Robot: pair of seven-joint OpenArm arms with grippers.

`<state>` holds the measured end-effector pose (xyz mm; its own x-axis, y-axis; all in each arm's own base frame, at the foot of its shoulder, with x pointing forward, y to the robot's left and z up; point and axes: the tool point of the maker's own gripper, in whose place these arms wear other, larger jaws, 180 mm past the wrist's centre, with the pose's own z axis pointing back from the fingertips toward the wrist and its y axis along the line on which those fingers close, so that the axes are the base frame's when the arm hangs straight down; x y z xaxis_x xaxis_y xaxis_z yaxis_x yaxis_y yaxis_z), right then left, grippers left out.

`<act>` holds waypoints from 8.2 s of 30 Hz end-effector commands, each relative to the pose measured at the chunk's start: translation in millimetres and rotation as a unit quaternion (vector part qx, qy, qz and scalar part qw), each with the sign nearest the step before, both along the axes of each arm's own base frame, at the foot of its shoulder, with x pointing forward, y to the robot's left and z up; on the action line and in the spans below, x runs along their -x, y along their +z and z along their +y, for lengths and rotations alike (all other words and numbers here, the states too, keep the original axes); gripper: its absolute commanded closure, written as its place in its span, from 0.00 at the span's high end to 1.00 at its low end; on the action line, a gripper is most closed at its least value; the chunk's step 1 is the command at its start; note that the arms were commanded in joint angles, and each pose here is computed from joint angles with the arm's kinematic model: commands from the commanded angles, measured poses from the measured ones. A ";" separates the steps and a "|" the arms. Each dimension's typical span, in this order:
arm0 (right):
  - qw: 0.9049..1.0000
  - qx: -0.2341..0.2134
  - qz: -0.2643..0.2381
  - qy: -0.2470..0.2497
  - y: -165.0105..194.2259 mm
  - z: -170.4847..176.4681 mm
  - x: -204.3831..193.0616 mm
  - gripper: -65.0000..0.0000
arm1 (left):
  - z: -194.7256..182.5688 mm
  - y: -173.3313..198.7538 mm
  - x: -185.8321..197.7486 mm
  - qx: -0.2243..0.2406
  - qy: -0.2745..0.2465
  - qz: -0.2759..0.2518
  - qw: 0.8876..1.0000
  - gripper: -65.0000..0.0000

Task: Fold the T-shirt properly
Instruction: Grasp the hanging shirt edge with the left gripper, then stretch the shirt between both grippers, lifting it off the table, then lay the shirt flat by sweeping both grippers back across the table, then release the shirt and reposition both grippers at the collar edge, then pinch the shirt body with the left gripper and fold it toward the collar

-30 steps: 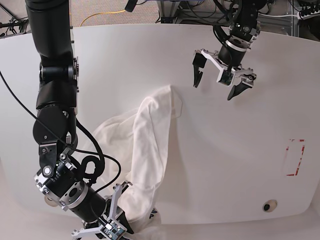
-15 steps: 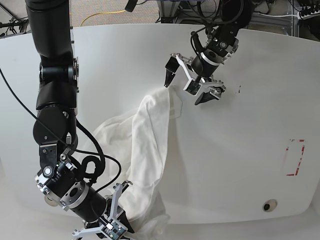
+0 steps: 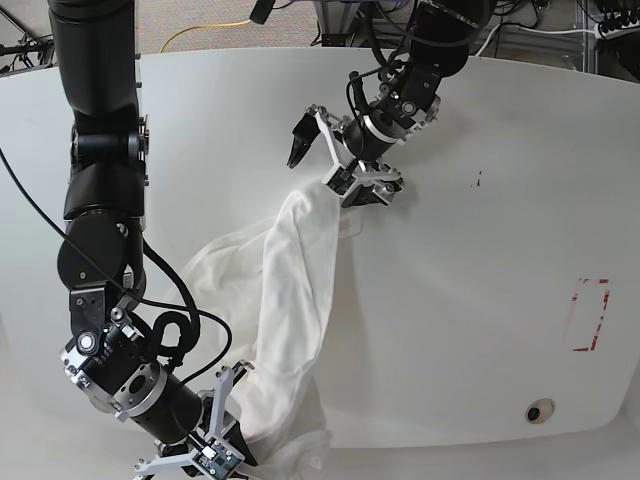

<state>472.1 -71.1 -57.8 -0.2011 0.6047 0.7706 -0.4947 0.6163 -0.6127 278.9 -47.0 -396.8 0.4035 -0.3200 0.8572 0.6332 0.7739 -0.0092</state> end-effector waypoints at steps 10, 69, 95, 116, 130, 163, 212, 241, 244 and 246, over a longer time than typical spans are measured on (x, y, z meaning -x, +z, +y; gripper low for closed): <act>0.997 -0.034 -0.025 -0.059 38.7 -47.9 -14.1 0.00 | -5.3 -12.1 -24.4 -0.005 0.002 0.007 1.000 0.40; 0.976 -0.081 0.000 -0.202 105.9 -153.1 -60.5 0.00 | 245.2 383.0 -172.6 -0.129 0.247 -0.376 0.884 0.01; 0.933 -0.050 0.223 -0.277 -188.3 -164.4 95.3 0.00 | 235.8 133.9 -69.8 -0.192 0.190 -0.106 0.957 0.01; 0.829 -0.108 0.421 -0.351 -331.0 -158.1 254.6 0.00 | 252.6 11.5 76.7 -0.244 0.148 0.108 0.952 0.01; 0.784 -0.250 0.403 -0.400 -326.2 -177.6 262.6 0.26 | 262.8 12.0 83.5 -0.261 0.116 0.114 0.952 0.01; 0.673 -0.424 0.478 -0.372 -347.3 -197.8 343.5 0.68 | 268.6 21.0 72.2 -0.268 0.105 0.098 0.953 0.01; 0.670 -0.429 0.510 -0.327 -340.5 -176.9 371.7 0.00 | 287.6 26.6 80.9 -0.304 0.089 0.100 0.943 0.01; 0.730 -0.479 0.417 -0.253 -294.2 -179.6 282.0 0.00 | 280.1 100.7 -19.4 -0.296 0.103 -0.042 0.949 0.01; 0.733 -0.474 0.414 -0.257 -295.5 -181.9 270.7 0.00 | 276.8 99.9 -32.5 -0.289 0.100 -0.045 0.951 0.01; 0.732 -0.468 0.418 -0.265 -300.5 -186.4 263.9 0.00 | 274.9 96.0 -39.2 -0.285 0.097 -0.041 0.953 0.01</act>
<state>202.0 -248.8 -362.4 0.6603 -0.4545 0.5979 0.0092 0.8010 0.5986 310.2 226.3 -307.1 0.4571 -0.6697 0.5852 0.4710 0.7404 0.4795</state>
